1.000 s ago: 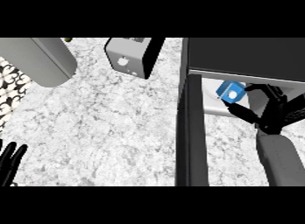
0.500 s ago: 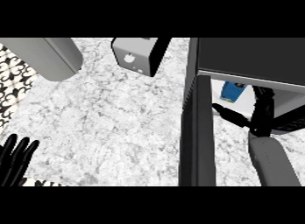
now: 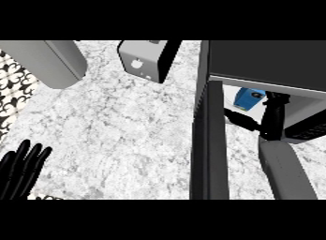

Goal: Pick up the milk, place it into the microwave and close the microwave

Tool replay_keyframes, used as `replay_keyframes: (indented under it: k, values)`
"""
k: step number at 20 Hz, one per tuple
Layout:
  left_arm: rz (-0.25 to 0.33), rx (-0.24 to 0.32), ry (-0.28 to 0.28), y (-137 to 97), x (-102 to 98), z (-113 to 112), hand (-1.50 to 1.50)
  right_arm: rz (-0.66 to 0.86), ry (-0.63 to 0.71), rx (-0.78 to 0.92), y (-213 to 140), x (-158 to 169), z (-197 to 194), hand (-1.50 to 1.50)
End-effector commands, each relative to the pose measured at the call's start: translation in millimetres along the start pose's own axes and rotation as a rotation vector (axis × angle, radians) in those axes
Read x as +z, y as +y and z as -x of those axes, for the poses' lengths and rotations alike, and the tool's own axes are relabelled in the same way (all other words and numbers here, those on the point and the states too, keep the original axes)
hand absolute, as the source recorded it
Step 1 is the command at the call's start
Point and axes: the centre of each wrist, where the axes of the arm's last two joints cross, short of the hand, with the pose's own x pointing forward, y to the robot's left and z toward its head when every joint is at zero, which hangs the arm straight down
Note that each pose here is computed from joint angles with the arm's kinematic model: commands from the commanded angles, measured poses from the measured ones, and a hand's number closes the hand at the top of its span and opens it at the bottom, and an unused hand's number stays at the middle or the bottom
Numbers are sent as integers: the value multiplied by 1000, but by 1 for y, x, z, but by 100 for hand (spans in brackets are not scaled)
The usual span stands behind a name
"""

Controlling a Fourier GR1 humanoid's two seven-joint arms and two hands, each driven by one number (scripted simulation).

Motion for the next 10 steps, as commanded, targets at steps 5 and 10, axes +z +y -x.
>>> replay_keyframes:
  k: [5,10]
  values:
    - [4,5,13,-11,-4,3,-150,-51,272,-20,1,-34,16,-150]
    - [4,8,-6,-14,-13,6,-150,-80,273,-57,8,-46,12,-150]
